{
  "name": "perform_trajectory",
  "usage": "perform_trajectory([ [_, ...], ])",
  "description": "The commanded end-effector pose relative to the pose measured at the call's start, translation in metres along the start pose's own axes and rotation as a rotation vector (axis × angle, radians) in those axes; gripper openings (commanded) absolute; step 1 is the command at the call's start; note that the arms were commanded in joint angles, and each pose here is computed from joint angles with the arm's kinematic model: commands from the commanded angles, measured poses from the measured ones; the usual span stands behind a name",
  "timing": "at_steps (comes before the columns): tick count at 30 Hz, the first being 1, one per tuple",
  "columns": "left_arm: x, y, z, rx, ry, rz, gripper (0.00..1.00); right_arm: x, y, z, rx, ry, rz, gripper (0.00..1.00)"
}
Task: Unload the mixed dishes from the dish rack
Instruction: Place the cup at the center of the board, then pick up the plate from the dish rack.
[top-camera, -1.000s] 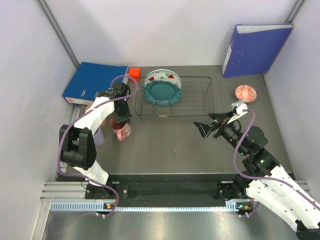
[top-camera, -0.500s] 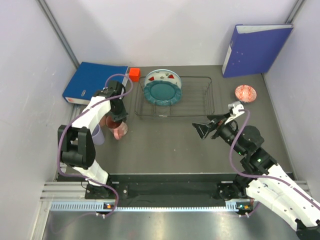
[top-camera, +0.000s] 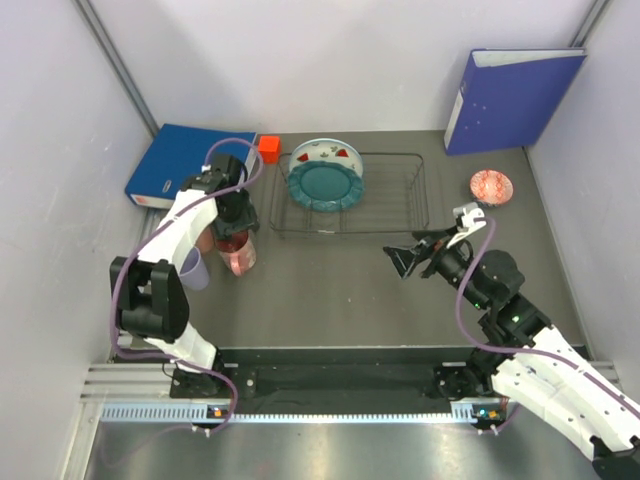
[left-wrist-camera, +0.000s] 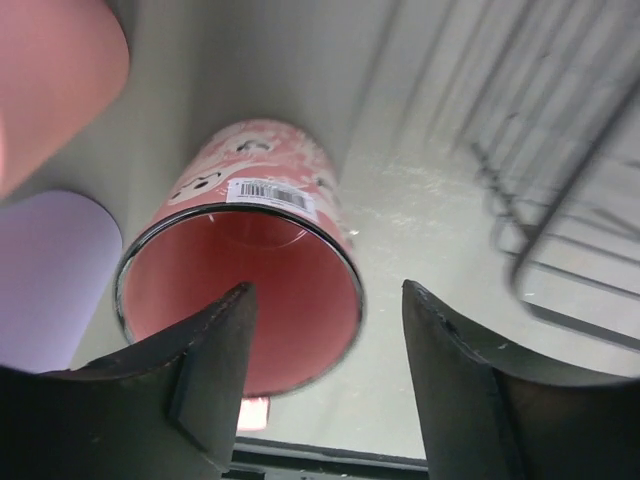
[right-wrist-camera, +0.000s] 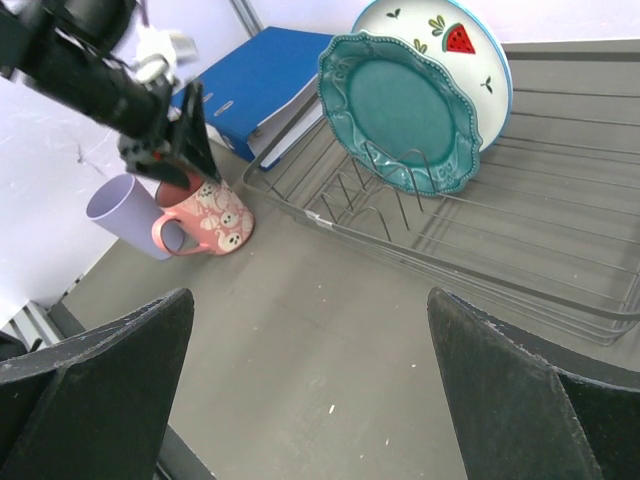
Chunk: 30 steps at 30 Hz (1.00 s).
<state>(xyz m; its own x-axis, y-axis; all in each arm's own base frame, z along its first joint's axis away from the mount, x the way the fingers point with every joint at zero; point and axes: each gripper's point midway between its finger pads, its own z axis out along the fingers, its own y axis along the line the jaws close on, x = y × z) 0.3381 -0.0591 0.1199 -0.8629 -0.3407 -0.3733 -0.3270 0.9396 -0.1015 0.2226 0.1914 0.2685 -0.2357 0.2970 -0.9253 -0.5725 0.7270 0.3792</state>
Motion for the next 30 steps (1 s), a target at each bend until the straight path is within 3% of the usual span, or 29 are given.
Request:
perform_trajectory([
  [1, -0.034, -0.008, -0.049, 0.056, -0.142, -0.007, 0.66, -0.013, 0.011, 0.003, -0.039, -0.04, 0.008, 1.0],
  [7, -0.058, -0.032, -0.104, 0.19, -0.25, -0.01, 0.73, -0.022, 0.013, 0.005, -0.036, -0.048, 0.01, 1.0],
  [9, -0.064, -0.05, -0.13, 0.279, -0.3, 0.006, 0.83, -0.028, 0.013, 0.007, -0.023, -0.053, 0.006, 1.0],
  [13, -0.066, -0.086, -0.172, 0.46, -0.392, 0.05, 0.9, -0.042, 0.003, 0.015, 0.051, -0.075, -0.014, 1.0],
  [15, -0.062, -0.105, -0.186, 0.535, -0.443, 0.079, 0.99, -0.048, -0.01, 0.028, 0.135, -0.073, -0.027, 1.0],
  [19, -0.049, -0.128, -0.184, 0.62, -0.489, 0.098, 0.99, -0.045, -0.029, 0.062, 0.243, -0.011, -0.081, 1.0],
  [20, -0.037, -0.129, -0.167, 0.624, -0.453, 0.098, 0.99, -0.034, -0.037, 0.075, 0.271, 0.033, -0.106, 1.0],
  [24, -0.025, -0.133, -0.167, 0.739, -0.514, 0.045, 0.99, -0.055, -0.033, 0.114, 0.272, 0.039, -0.172, 1.0],
  [26, -0.022, -0.136, -0.17, 0.815, -0.57, 0.038, 0.99, -0.045, -0.035, 0.139, 0.259, 0.089, -0.239, 1.0],
  [30, -0.021, -0.135, -0.178, 0.844, -0.616, 0.057, 0.99, -0.073, -0.032, 0.177, 0.252, 0.037, -0.344, 1.0],
])
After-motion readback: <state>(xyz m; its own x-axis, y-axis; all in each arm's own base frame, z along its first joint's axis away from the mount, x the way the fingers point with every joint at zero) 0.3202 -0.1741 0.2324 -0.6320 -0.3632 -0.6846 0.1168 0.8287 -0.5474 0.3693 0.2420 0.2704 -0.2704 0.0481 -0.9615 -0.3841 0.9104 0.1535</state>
